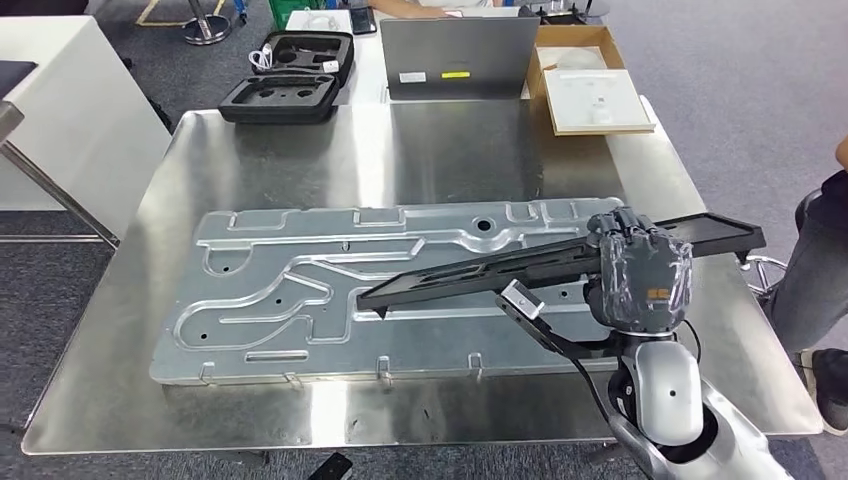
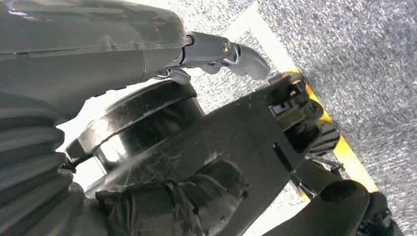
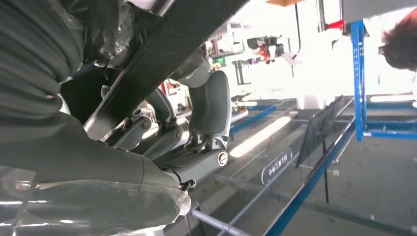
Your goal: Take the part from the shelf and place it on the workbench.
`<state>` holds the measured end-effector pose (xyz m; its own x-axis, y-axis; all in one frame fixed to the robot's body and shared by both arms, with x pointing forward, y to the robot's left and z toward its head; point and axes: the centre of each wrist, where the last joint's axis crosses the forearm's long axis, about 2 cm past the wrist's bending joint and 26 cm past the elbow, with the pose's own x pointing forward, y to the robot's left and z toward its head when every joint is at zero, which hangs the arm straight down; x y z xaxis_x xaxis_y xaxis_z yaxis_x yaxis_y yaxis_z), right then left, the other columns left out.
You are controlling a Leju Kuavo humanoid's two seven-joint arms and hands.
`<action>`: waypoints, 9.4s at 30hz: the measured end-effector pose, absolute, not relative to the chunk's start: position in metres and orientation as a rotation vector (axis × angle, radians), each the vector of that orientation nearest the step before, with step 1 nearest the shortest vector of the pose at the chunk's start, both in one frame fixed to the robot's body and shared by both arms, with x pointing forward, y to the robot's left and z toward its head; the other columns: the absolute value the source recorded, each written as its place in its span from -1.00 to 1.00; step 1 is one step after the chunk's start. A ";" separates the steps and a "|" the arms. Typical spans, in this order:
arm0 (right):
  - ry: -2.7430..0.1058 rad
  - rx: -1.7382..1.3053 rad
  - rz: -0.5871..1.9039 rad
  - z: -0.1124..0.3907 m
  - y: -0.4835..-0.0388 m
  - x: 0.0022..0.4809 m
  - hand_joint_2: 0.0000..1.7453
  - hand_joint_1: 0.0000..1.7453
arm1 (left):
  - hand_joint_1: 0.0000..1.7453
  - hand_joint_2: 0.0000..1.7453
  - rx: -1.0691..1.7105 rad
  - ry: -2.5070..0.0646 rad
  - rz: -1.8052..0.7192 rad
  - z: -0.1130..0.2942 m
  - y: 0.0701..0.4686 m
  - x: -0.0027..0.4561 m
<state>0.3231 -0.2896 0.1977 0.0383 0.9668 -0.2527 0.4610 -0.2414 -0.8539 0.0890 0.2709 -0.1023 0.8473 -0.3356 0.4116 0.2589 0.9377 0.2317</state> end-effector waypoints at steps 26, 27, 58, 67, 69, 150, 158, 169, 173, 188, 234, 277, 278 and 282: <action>-1.448 -1.612 1.195 0.172 -0.252 0.335 -1.00 -1.00 | -1.00 -1.00 0.134 -0.443 -0.326 -0.102 0.272 0.089; -1.446 -1.610 1.195 0.172 -0.253 0.335 -1.00 -1.00 | -1.00 -1.00 0.135 -0.444 -0.326 -0.102 0.272 0.089; -1.466 -1.328 1.661 0.158 -0.225 0.325 -1.00 -1.00 | -1.00 -1.00 0.143 -0.466 -0.345 -0.103 0.274 0.087; -1.599 -1.290 1.685 0.141 -0.212 0.311 -1.00 -1.00 | -1.00 -1.00 0.149 -0.473 -0.356 -0.103 0.273 0.088; -1.685 -1.336 1.615 0.137 -0.211 0.306 -1.00 -1.00 | -1.00 -1.00 0.148 -0.475 -0.359 -0.103 0.273 0.088; -2.482 -0.915 0.460 0.241 -0.169 0.235 -1.00 -1.00 | -1.00 -1.00 0.124 -0.490 -0.245 -0.102 0.249 0.084; -2.449 -0.757 0.312 0.251 -0.166 0.231 -1.00 -1.00 | -1.00 -1.00 0.129 -0.499 -0.226 -0.101 0.248 0.085; -2.351 -0.575 0.194 0.259 -0.165 0.236 -1.00 -1.00 | -1.00 -1.00 0.137 -0.507 -0.212 -0.101 0.247 0.086; -2.333 -0.425 0.154 0.261 -0.163 0.235 -1.00 -1.00 | -1.00 -1.00 0.138 -0.511 -0.199 -0.101 0.246 0.087; -2.244 -0.145 0.195 0.263 -0.142 0.226 -1.00 -1.00 | -1.00 -1.00 0.125 -0.520 -0.177 -0.100 0.240 0.088; -2.145 0.427 0.494 0.288 -0.062 0.249 -1.00 -1.00 | -1.00 -1.00 0.013 -0.865 -0.313 0.105 0.141 0.362; -1.351 -0.034 0.655 0.026 -0.118 0.252 -1.00 -1.00 | -1.00 -1.00 0.052 -0.609 -0.321 0.034 0.187 0.310; -1.365 -0.022 0.667 0.022 -0.120 0.249 -1.00 -1.00 | -1.00 -1.00 0.052 -0.602 -0.320 0.033 0.187 0.309; -1.457 0.051 0.700 0.004 -0.130 0.237 -1.00 -1.00 | -1.00 -1.00 0.043 -0.583 -0.321 0.029 0.185 0.306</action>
